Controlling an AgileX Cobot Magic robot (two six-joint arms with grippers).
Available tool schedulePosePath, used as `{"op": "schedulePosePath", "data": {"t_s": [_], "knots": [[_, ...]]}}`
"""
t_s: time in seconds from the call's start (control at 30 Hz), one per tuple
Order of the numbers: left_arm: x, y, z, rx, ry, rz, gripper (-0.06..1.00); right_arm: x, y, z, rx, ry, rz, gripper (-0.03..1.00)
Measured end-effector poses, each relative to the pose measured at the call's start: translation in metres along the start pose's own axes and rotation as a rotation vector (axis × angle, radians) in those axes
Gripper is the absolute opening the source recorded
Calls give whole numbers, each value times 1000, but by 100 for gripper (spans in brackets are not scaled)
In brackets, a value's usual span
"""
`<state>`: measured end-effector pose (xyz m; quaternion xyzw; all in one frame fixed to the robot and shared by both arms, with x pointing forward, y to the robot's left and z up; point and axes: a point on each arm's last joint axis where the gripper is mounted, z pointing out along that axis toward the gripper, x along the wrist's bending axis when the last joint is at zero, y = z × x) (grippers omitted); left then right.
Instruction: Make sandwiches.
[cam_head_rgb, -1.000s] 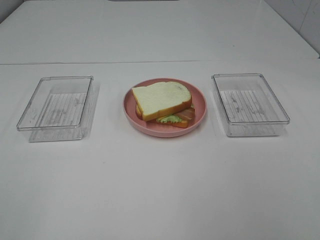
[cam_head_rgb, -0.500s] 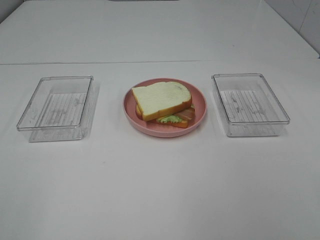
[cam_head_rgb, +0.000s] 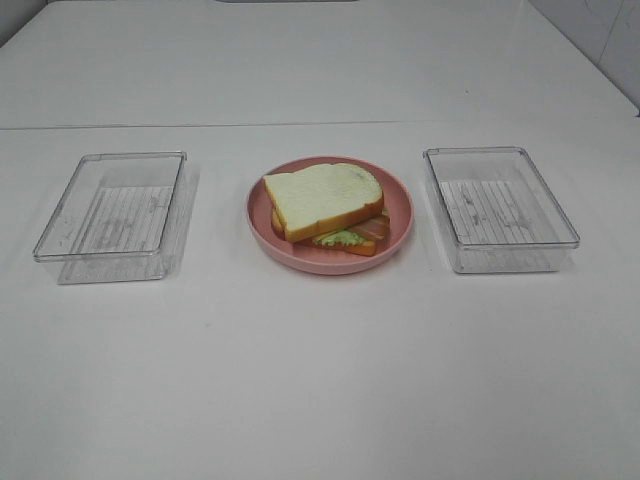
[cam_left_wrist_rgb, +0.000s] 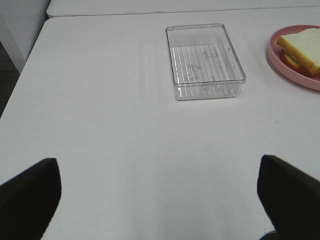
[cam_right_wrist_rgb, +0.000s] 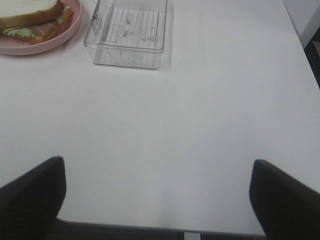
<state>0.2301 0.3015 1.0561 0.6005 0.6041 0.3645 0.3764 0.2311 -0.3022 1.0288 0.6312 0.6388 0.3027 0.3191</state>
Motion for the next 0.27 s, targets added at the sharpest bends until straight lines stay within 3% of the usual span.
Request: {"op": "schedulePosePath", "data": {"t_s": [0.27], "knots": [[0,0,0,0,0,0,99,0,0,0,-2,0,0,97]]}}
